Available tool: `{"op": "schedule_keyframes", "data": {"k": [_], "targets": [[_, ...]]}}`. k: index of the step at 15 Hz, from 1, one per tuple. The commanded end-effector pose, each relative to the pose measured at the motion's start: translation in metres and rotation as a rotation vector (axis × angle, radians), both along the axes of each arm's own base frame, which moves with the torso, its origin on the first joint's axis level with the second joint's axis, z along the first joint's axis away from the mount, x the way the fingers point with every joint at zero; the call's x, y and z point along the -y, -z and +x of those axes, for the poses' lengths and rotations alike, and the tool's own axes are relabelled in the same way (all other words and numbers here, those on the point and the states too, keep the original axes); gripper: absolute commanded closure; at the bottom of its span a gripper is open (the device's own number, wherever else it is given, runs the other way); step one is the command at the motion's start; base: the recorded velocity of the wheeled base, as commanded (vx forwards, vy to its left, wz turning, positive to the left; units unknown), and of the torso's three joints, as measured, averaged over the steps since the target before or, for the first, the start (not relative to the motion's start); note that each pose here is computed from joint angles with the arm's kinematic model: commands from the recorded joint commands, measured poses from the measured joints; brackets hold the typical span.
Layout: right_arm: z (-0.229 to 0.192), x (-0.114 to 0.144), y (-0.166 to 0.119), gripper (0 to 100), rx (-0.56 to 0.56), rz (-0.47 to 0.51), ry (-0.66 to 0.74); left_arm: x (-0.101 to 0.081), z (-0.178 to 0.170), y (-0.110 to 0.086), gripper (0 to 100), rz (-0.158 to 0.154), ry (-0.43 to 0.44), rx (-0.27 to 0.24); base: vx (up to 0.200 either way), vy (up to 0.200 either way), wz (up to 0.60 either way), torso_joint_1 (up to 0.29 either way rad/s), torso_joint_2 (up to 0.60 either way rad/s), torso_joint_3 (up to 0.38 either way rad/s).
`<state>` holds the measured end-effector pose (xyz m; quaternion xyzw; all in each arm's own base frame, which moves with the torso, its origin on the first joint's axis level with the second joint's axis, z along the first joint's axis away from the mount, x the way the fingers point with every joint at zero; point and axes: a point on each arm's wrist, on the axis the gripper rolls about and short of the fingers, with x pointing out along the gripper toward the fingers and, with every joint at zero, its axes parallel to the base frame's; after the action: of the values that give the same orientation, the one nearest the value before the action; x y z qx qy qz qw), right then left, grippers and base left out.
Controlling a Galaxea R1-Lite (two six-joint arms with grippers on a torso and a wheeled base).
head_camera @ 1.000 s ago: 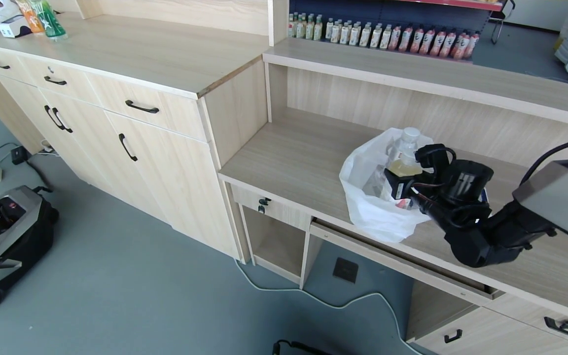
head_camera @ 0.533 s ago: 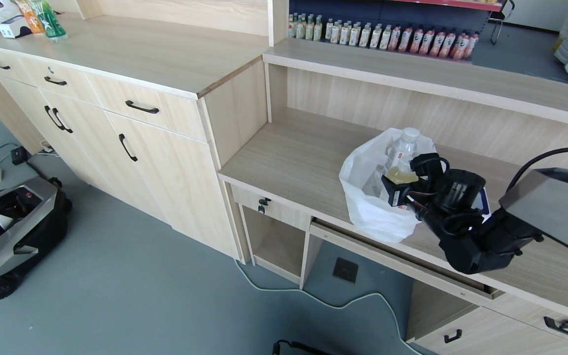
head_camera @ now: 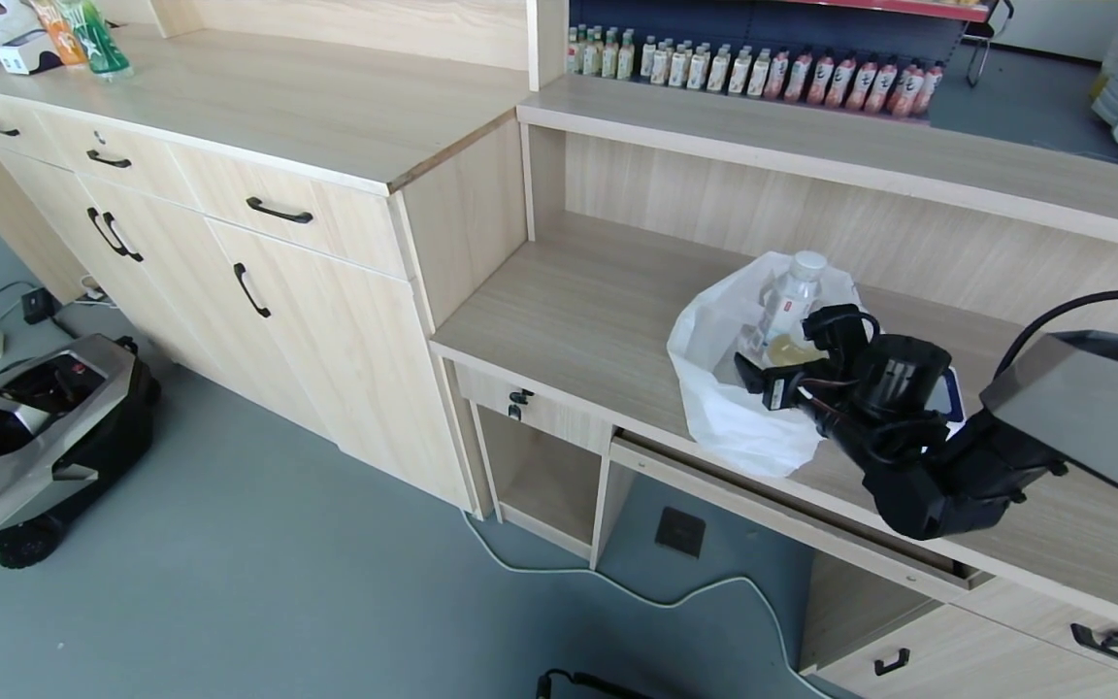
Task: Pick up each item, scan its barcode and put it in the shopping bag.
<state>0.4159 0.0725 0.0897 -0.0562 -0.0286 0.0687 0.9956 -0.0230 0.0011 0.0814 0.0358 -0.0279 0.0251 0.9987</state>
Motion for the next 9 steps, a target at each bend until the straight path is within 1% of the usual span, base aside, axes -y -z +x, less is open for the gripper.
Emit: {"op": "schedule_keyframes", "data": {"k": [1, 3, 5, 6, 7, 9], "targets": [[-0.013, 0.003, -0.040, 0, 0.076, -0.002, 0.002, 0.000, 0.000, 0.000, 0, 0.001, -0.001, 0.001, 0.000, 0.000, 0.00, 0.000, 0.00, 0.000], [-0.047, 0.008, -0.078, 0, 0.074, -0.032, 0.008, 0.000, 0.000, 0.000, 0, 0.001, -0.001, 0.001, 0.000, 0.000, 0.00, 0.000, 0.00, 0.000], [-0.105, 0.021, -0.110, 0, 0.082, -0.096, 0.022, 0.000, 0.000, 0.000, 0, 0.001, -0.001, 0.001, 0.000, 0.000, 0.00, 0.000, 0.00, 0.000], [-0.132, 0.034, -0.123, 0, 0.080, -0.103, 0.049, 0.000, 0.000, 0.000, 0, 0.001, -0.001, 0.001, 0.000, 0.000, 0.00, 0.000, 0.00, 0.000], [-0.159, 0.044, -0.133, 0, 0.074, -0.106, 0.075, 0.000, 0.000, 0.000, 0, 0.001, -0.001, 0.001, 0.000, 0.000, 0.00, 0.000, 0.00, 0.000], [-0.205, 0.064, -0.142, 0, 0.063, -0.123, 0.155, 0.000, 0.000, 0.000, 0, 0.001, -0.001, 0.001, 0.000, 0.000, 0.00, 0.000, 0.00, 0.000]]}}
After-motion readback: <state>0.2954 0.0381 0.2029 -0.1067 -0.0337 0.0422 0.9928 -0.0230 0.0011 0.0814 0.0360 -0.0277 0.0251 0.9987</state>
